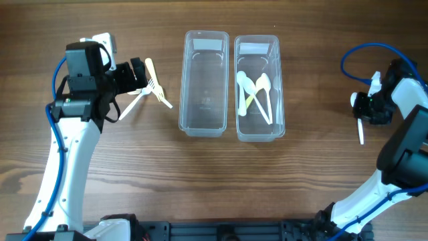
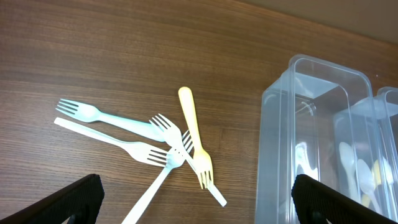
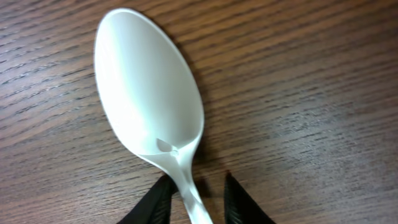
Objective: Pack container
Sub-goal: 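Reach the right gripper to the last white spoon and grasp it, then carry the last white spoon into the right container and release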
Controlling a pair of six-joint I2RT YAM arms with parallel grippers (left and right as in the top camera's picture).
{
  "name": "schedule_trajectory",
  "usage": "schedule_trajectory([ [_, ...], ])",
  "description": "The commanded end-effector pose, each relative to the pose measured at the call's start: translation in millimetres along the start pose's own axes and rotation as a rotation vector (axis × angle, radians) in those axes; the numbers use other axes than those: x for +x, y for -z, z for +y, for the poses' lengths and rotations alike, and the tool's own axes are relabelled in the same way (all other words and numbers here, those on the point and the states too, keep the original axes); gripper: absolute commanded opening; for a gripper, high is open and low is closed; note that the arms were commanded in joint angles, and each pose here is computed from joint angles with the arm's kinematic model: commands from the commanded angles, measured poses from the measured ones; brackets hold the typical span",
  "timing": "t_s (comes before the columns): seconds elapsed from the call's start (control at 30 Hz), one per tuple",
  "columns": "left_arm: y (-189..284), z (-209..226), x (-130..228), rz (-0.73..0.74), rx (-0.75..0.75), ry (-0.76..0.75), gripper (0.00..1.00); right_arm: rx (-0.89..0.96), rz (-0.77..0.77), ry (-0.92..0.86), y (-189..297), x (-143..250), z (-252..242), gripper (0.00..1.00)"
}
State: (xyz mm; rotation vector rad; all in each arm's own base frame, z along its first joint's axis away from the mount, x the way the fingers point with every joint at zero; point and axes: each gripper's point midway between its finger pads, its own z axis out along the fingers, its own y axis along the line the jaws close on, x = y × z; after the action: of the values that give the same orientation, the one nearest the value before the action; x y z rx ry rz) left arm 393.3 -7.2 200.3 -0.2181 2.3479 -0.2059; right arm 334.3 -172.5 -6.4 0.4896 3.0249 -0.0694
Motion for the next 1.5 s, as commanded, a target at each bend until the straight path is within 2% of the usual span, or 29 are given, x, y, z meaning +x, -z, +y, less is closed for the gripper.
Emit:
schedule_trajectory([
  [0.0, 2, -2, -6, -0.012, 0.011, 0.007, 1.00, -0.010, 0.096, 0.043, -28, 26, 5, 0.22],
  [0.2, 2, -2, -6, -0.012, 0.011, 0.007, 1.00, -0.010, 0.082, 0.096, -28, 23, 4, 0.20],
  [0.53, 2, -2, -6, -0.012, 0.011, 0.007, 1.00, -0.038, 0.058, 0.077, -27, 17, 9, 0.04],
  [0.67, 2, -2, -6, -0.012, 0.011, 0.007, 1.00, -0.098, -0.007, 0.027, 0, -4, 18, 0.04],
  [0.8, 2, -2, -7, -0.014, 0.012, 0.007, 1.00, -0.182, -0.124, 0.009, 54, -28, 40, 0.04],
  [0.97, 2, -2, -7, -0.016, 0.012, 0.007, 1.00, -0.230, -0.341, 0.157, 140, -40, 95, 0.04],
  [1.13, 2, -2, -7, -0.016, 0.012, 0.007, 1.00, -0.348, -0.545, 0.330, 222, -25, 190, 0.05],
  [1.23, 2, -2, -7, -0.016, 0.012, 0.007, 1.00, -0.405, -0.540, 0.394, 221, -15, 237, 0.05],
  [1.47, 2, -2, -7, -0.016, 0.012, 0.007, 1.00, -0.450, -0.346, 0.510, 160, 22, 316, 0.04],
])
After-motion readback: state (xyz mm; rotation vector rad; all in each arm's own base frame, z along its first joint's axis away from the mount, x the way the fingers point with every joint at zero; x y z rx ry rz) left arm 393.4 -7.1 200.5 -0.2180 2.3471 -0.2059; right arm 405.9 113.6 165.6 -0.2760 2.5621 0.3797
